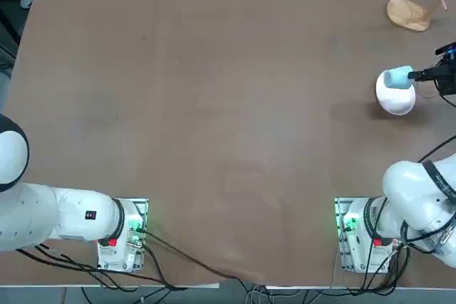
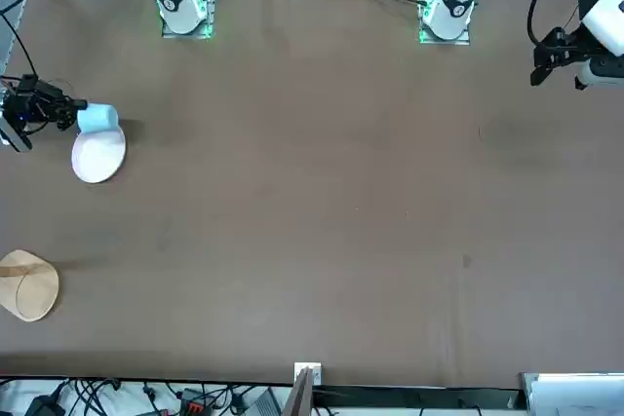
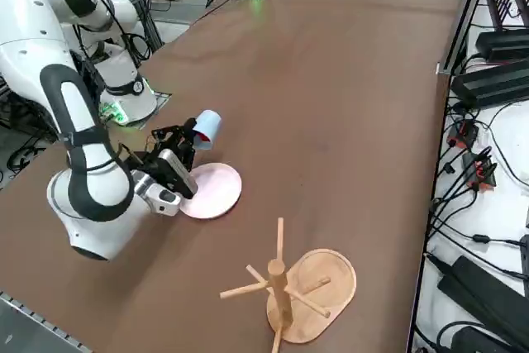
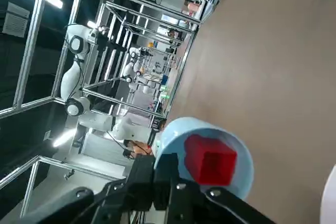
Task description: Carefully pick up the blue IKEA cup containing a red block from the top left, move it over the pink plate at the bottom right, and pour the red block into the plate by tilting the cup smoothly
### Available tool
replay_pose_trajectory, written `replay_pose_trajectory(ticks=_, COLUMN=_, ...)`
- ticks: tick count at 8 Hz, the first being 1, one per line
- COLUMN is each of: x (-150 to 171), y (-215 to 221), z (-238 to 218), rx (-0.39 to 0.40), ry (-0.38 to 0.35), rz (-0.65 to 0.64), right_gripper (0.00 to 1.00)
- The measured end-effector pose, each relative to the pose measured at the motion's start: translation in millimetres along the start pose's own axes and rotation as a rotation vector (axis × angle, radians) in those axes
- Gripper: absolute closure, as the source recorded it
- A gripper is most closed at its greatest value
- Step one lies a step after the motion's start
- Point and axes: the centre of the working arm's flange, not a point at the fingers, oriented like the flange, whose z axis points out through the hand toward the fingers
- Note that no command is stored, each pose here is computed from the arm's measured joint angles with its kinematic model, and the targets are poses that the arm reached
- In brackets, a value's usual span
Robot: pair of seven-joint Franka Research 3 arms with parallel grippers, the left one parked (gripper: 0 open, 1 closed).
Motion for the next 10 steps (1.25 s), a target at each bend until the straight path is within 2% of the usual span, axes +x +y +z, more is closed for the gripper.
replay_pose_trajectory(ticks=5, x=-17, y=25, z=-5, rx=0.078, ry=0.018, rz=-0.035, right_gripper=0.98)
replay_pose_trajectory(ticks=10, x=-23, y=30, z=-13, rx=0.089, ry=0.032, rz=-0.054, right_gripper=0.98)
